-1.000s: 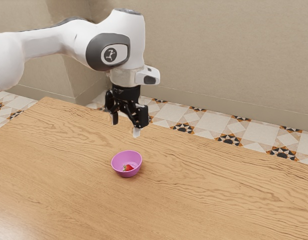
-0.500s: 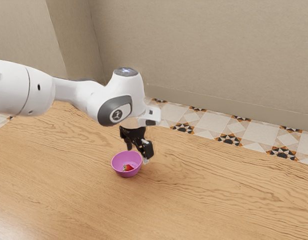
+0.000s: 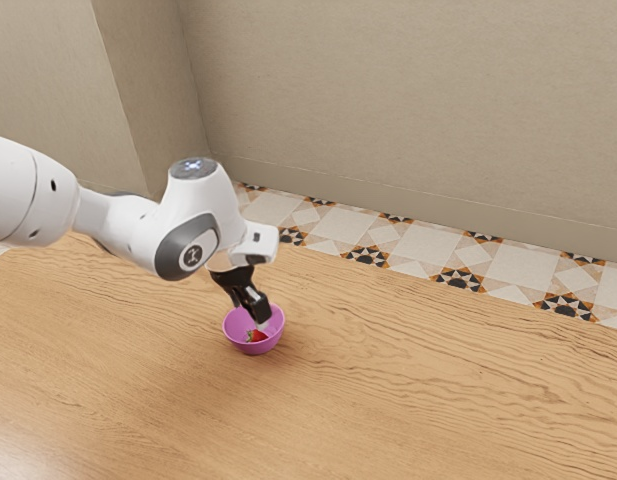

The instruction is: Take strawberry from the bowl

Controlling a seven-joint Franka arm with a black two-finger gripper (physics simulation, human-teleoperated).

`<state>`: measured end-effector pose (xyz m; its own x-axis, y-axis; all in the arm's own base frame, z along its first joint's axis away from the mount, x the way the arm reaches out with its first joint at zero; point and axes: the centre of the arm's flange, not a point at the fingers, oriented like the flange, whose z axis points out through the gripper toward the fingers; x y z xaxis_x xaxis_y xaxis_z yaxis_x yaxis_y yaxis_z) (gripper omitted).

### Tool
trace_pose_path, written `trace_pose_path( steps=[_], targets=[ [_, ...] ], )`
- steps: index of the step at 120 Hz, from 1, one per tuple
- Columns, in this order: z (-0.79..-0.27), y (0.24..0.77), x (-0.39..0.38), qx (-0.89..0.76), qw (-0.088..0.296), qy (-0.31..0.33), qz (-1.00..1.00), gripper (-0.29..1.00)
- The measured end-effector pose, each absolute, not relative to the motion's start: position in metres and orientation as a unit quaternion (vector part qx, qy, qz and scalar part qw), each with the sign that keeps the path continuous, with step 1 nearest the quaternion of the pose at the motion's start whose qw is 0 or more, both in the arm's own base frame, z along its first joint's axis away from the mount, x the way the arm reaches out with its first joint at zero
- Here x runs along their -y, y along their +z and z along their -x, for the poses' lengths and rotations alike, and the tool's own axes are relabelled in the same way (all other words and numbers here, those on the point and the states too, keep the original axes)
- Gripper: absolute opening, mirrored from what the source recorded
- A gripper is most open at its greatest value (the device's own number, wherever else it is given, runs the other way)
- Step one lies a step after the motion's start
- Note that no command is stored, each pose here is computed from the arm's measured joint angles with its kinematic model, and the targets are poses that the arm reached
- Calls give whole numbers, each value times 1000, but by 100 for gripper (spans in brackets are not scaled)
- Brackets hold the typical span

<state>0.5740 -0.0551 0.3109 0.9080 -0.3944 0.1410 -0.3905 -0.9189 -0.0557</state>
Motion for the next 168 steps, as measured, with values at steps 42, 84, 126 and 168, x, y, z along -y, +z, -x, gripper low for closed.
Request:
trace_pose_path(
  steps=[42,84,126,168],
  targets=[
    [-583,277,44,-231,5,-63,971,40],
    [-583,260,48,-252,-3,-60,966,40],
    [-584,254,47,-258,-4,-64,964,23],
    [-591,265,45,-263,3,-76,962,11]
  ],
)
